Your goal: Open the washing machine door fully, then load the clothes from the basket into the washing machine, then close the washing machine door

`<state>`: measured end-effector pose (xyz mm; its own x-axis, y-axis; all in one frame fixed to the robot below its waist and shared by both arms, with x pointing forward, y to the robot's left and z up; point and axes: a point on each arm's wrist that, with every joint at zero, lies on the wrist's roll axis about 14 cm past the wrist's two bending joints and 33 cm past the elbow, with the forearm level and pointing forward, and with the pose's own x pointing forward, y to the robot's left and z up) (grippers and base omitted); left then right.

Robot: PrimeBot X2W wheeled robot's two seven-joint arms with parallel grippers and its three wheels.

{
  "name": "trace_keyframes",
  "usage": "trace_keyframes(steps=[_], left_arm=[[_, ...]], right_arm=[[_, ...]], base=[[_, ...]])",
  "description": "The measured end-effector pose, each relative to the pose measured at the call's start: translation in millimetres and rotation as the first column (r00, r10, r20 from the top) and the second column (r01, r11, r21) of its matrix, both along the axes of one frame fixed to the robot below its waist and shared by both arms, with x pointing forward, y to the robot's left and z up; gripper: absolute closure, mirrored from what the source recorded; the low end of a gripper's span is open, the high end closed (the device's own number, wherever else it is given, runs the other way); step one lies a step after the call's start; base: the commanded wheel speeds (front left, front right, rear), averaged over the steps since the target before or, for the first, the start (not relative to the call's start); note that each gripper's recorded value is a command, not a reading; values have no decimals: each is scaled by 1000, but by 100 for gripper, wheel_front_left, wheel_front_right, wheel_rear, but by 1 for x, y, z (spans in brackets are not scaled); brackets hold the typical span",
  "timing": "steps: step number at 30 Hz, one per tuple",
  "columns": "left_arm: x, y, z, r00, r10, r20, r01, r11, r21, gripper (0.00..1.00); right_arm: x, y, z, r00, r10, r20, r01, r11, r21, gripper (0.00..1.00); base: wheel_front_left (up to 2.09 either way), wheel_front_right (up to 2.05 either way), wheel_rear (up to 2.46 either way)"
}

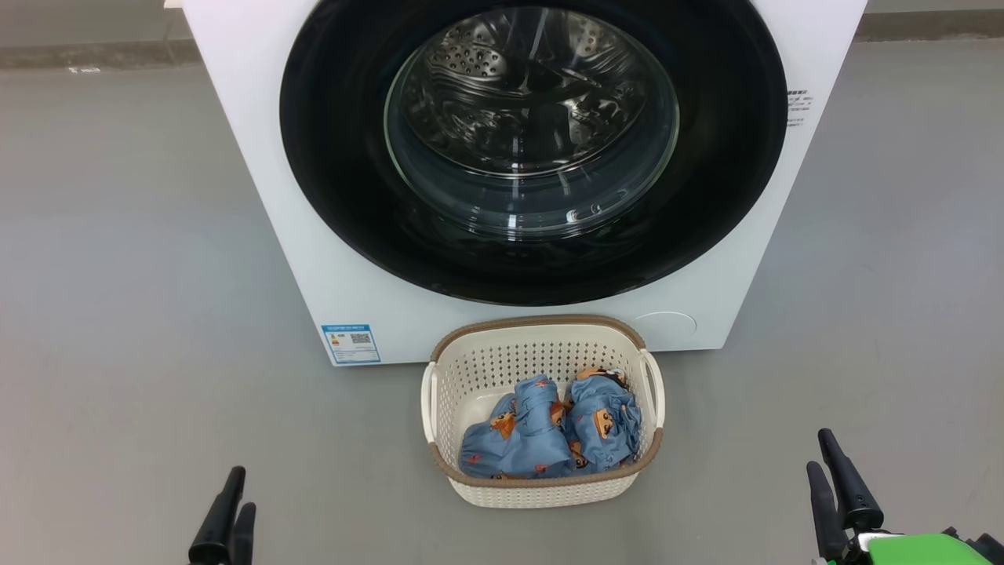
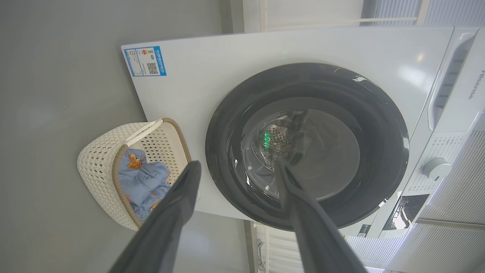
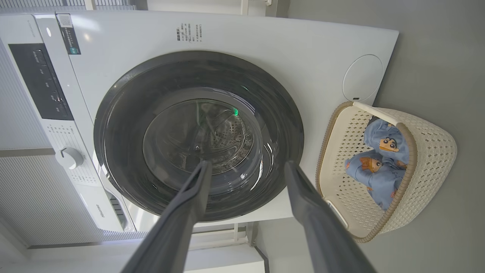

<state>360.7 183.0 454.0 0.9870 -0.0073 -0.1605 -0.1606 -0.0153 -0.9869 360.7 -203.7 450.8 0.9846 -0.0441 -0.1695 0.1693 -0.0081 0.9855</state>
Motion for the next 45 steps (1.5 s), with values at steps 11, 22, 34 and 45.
trace_keyframes(steps=[11, 22, 34, 45], left_arm=[[0, 1, 6, 1000, -8, 17, 6, 992, 129, 0], [0, 1, 10, 999, -32, 23, 25, 957, 288, 0], [0, -2, 15, 998, -62, 32, 41, 890, 453, 0], [-4, -2, 18, 996, -74, 39, 38, 821, 569, 0]], right_arm=[[2, 2, 1, 1000, 28, -10, -29, 989, -144, 0], [3, 5, -1, 997, 74, -30, -80, 950, -302, 0], [5, 7, 0, 995, 95, -40, -103, 894, -437, 0], [7, 10, 1, 990, 135, -50, -139, 814, -564, 0]], base=[[0, 0, 0], [0, 0, 0], [0, 0, 0], [0, 0, 0]])
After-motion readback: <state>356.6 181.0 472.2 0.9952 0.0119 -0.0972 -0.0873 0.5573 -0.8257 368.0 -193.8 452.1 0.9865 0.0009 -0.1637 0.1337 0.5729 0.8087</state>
